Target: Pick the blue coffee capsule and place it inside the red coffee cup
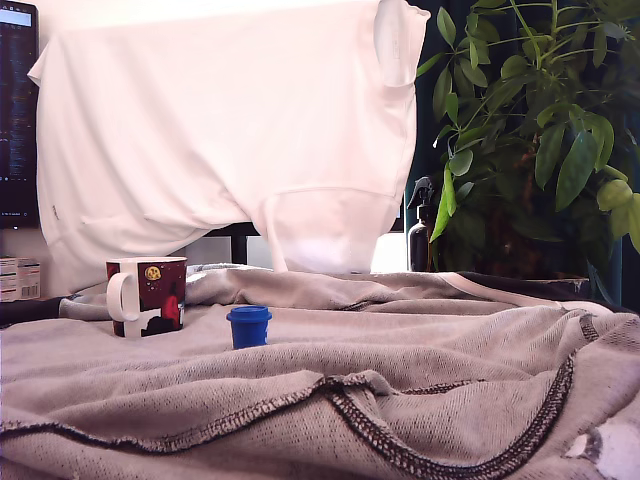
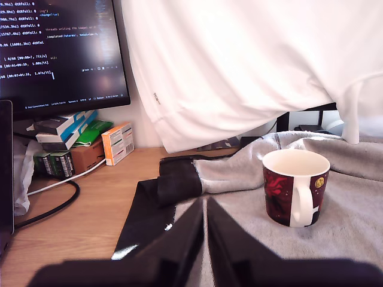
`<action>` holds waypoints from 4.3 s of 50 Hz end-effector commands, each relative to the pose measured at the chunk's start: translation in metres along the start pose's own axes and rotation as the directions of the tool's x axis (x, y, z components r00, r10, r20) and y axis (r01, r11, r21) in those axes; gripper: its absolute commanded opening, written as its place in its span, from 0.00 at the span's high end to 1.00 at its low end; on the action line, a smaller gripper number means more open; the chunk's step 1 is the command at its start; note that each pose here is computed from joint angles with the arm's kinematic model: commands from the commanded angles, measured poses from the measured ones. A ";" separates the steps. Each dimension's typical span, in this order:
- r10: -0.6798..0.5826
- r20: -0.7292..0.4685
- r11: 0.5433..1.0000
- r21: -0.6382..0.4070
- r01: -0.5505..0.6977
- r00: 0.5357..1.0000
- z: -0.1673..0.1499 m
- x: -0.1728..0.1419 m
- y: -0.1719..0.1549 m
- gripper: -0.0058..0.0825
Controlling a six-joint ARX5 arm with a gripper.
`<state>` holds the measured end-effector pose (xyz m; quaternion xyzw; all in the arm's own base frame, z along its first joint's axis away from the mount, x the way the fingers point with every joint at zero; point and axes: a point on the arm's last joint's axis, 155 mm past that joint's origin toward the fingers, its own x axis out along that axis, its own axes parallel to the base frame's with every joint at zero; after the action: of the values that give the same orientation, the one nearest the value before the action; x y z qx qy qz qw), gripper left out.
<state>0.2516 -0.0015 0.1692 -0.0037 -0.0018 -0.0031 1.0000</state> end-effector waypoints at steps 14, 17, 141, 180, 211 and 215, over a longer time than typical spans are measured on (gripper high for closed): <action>-0.147 -0.035 0.981 -0.136 0.141 0.988 -0.020 -0.001 -0.024 0.96; -0.208 -0.001 0.965 -0.162 0.205 0.978 -0.011 -0.002 -0.035 0.96; -0.771 -0.412 0.579 -0.135 0.804 0.486 -0.112 0.083 -0.266 0.12; -0.730 -0.542 0.597 -0.209 0.775 0.416 -0.136 0.101 -0.274 0.75; -0.658 -0.327 0.730 -0.059 0.681 0.678 -0.015 0.184 -0.226 0.75; -0.621 -0.311 0.766 -0.046 0.641 0.720 -0.003 0.197 -0.207 0.75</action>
<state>0.4417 -0.2199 0.1623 0.0287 0.1590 -0.3568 0.9201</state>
